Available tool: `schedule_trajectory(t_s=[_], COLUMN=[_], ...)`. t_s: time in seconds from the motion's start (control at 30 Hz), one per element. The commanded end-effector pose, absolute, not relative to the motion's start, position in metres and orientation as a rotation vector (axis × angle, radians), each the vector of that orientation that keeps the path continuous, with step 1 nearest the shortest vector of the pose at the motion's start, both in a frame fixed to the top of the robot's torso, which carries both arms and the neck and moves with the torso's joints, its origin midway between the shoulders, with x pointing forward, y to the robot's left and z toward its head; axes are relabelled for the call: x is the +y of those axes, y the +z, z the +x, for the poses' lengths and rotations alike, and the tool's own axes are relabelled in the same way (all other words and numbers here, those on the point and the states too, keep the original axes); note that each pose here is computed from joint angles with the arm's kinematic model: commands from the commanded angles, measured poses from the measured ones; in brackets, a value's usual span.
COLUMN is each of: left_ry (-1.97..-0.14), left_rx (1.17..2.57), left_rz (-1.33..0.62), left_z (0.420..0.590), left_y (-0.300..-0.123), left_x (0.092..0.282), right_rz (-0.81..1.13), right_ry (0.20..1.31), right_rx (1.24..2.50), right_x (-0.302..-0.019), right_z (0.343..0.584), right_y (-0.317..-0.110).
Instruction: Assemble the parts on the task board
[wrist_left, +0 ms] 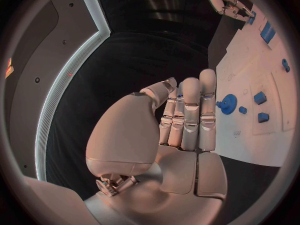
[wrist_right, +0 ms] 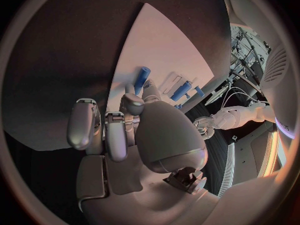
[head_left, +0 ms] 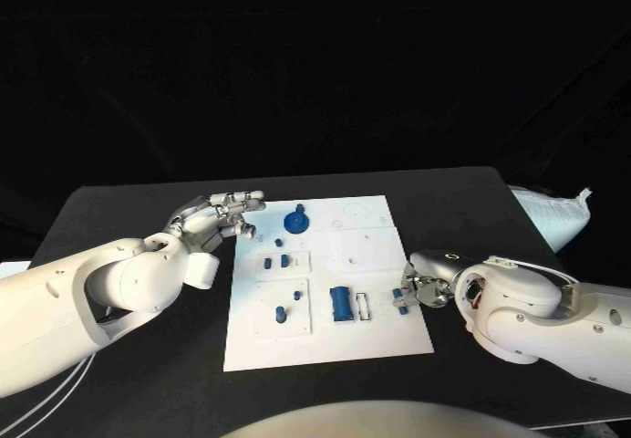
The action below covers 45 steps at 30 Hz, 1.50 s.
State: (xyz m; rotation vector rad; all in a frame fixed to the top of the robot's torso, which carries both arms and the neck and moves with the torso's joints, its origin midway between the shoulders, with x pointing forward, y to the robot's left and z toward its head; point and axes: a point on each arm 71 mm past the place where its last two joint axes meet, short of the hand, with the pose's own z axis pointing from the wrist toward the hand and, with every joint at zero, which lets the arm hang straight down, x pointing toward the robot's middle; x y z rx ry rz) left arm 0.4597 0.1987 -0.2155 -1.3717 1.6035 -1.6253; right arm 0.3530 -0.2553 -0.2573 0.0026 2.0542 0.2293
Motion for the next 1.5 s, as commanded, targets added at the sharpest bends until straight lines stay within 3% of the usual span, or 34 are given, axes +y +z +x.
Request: schedule_trajectory(t_s=[0.03, 0.33, 0.67, 1.5], left_ry=[-1.651, -1.649, -1.65, -1.652], left_rx=[1.61, 1.61, 1.612, 1.614], left_rz=[-1.359, -1.36, -1.36, -1.359], left_z=[0.459, 0.458, 0.458, 0.458], left_y=[-0.214, -0.214, -0.214, -0.214], left_x=[0.196, 0.197, 0.197, 0.197], right_rz=[-0.131, -0.27, -0.273, 0.16], right_ry=[0.174, 0.131, 0.139, 0.384], right_rx=[2.071, 2.073, 2.06, 1.969], right_x=[-0.25, -0.238, -0.234, -0.23], right_z=[0.35, 0.345, 0.344, 0.341], right_y=[-0.264, -0.277, -0.278, -0.255])
